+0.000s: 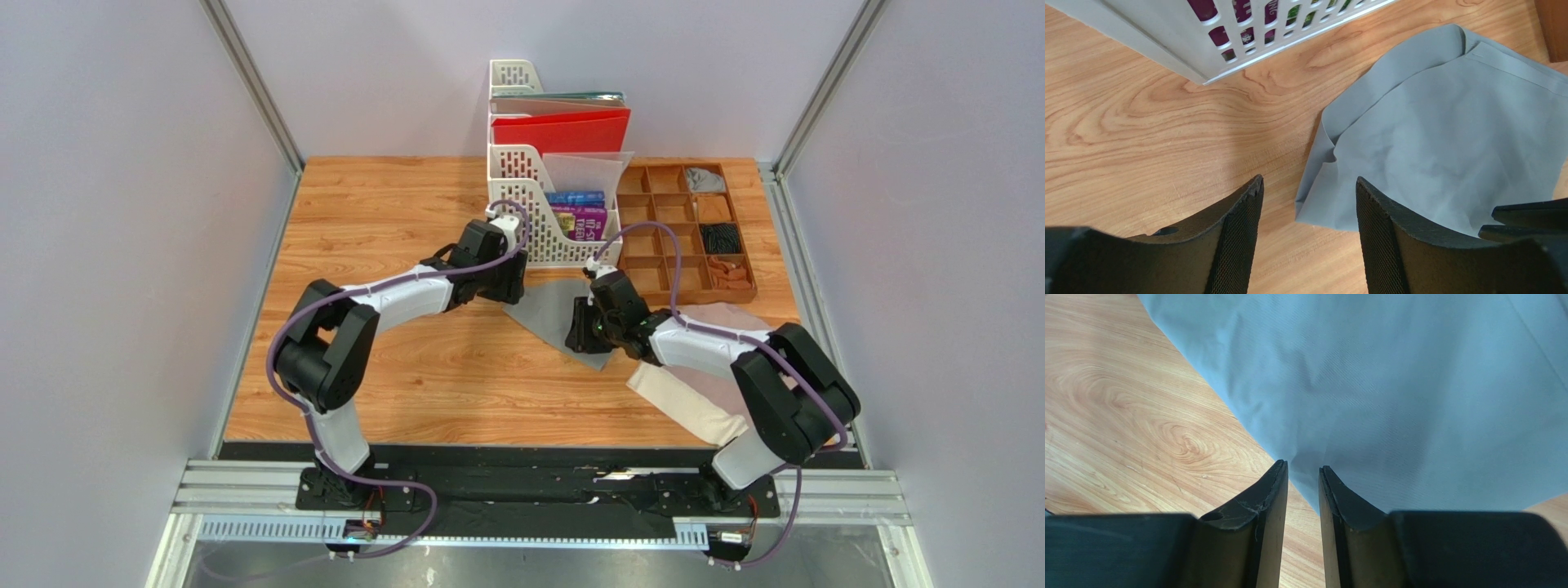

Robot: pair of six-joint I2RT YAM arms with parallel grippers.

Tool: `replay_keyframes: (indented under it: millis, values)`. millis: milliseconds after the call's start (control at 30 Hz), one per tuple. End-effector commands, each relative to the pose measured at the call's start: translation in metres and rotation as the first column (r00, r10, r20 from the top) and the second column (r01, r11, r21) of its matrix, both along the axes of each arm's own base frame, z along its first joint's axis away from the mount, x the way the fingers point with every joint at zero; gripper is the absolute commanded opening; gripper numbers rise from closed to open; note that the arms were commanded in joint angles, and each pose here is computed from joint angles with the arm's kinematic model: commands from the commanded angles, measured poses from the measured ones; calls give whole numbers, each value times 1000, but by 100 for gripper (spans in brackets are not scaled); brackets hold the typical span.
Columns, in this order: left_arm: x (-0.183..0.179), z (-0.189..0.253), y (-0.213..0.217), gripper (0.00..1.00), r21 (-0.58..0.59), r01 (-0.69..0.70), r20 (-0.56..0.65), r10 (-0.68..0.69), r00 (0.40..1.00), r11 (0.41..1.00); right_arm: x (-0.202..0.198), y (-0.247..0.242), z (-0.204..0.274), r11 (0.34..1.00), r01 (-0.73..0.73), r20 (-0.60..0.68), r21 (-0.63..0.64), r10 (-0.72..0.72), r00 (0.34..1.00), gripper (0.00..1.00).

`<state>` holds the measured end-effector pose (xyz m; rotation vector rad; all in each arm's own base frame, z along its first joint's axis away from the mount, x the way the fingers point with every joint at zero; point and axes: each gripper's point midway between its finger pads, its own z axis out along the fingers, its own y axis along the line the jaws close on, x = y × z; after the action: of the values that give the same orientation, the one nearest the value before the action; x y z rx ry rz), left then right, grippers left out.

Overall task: Roll the underwear
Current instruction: Adjust the underwear at the center of the board.

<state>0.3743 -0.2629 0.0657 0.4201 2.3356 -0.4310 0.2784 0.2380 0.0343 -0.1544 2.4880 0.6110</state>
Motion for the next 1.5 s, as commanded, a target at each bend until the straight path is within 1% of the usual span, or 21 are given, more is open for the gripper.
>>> replay_keyframes:
  millis: [0,200,400,667,733,833,867,1000,1100,1133,1200,1233,1400,1467]
  values:
    - [6,-5,-6,60,-52,3,-3,-3,1000,999,13,15,10,999,2,35,49,-4,999,29]
    - [1,-18,-6,57,-63,-7,-40,4,999,998,13,14,3,999,8,21,35,-9,1000,28]
    - [-4,-34,1,55,-34,-33,-74,31,997,999,15,14,6,999,9,33,34,-10,999,28]
    - [-2,-52,6,49,0,-75,-107,75,991,997,14,14,7,999,7,36,35,-8,999,28]
    - [-2,-55,5,47,-3,-76,-113,75,991,997,14,14,7,999,7,35,34,-8,999,28]
    - [-4,-58,4,42,-12,-76,-124,73,990,997,14,14,7,999,8,35,31,-9,999,28]
    - [-4,-58,3,41,-17,-73,-124,70,990,997,14,13,7,999,10,38,32,-11,999,28]
    - [-6,-54,-7,38,-77,-49,-121,40,992,996,13,12,5,1000,10,35,22,-11,999,28]
    - [-6,-54,-9,28,-83,-43,-125,33,992,996,14,12,7,1000,9,36,25,-10,999,28]
    - [-5,-53,-10,20,-85,-42,-123,32,992,995,14,13,7,1000,7,34,25,-8,999,28]
    - [-6,-54,-9,11,-81,-37,-127,27,992,996,13,14,6,1000,5,34,20,-5,999,28]
    - [-6,-54,-10,1,-81,-35,-128,25,991,996,13,13,7,1000,8,35,19,-9,999,28]
    - [-10,-53,-6,0,-61,-24,-131,16,991,998,5,19,8,1000,-12,29,18,12,1000,29]
    - [-18,-56,2,0,-24,-18,-157,14,987,1000,1,22,11,999,-23,30,22,22,999,29]
